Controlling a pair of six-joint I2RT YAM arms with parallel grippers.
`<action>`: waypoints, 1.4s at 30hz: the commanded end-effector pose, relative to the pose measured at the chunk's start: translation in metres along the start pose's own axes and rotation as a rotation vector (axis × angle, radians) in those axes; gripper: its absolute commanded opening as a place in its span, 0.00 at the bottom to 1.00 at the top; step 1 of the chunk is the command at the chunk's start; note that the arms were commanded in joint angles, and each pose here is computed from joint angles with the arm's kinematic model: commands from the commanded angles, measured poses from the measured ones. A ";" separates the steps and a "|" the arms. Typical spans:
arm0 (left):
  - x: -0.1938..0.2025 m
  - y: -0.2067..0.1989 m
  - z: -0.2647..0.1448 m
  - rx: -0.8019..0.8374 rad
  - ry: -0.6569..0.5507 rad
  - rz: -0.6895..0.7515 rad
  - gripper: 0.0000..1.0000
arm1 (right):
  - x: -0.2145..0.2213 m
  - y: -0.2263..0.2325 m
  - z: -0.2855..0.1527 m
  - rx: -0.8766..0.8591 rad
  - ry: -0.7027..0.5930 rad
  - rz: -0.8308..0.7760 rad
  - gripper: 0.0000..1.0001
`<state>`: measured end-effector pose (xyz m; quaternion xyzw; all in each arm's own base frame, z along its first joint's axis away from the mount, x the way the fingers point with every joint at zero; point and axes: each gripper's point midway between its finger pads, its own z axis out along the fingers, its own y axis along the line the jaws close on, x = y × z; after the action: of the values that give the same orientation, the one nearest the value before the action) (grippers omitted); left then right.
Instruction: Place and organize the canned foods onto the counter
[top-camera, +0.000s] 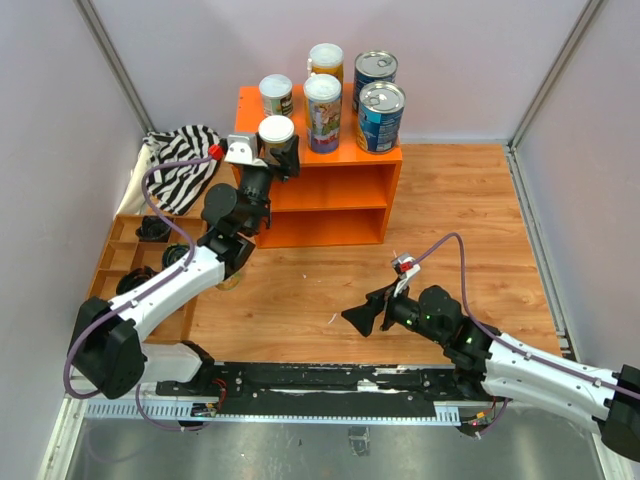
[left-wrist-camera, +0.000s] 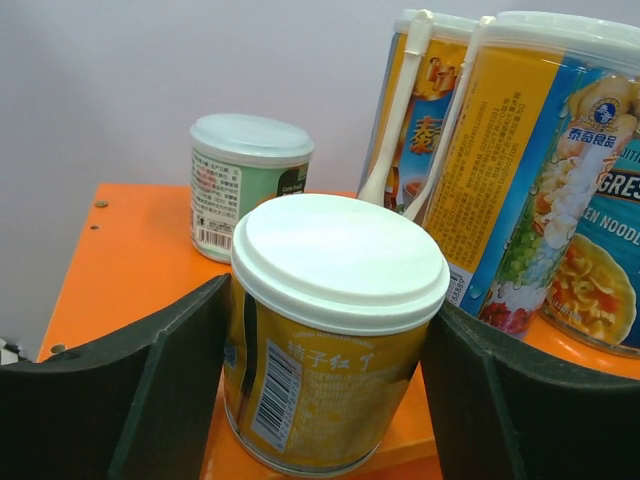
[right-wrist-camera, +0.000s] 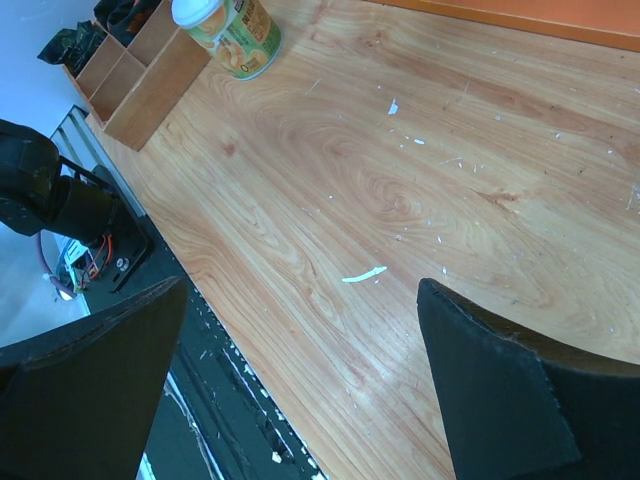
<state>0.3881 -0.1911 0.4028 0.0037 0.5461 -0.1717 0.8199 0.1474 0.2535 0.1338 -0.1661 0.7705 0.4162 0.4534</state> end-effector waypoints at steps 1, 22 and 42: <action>-0.006 0.013 -0.006 -0.053 0.005 -0.004 0.70 | -0.023 0.006 -0.001 -0.019 -0.069 0.017 0.99; 0.017 0.008 0.027 -0.046 0.097 0.077 0.69 | -0.022 0.004 -0.005 -0.017 -0.077 0.016 0.99; 0.029 0.019 0.031 -0.039 0.154 0.092 0.84 | -0.023 0.006 -0.007 -0.025 -0.077 0.020 0.99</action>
<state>0.4241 -0.1842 0.3923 0.0192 0.5949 -0.1206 0.7945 0.1458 0.2520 0.1513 -0.1587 0.7517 0.4360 0.4686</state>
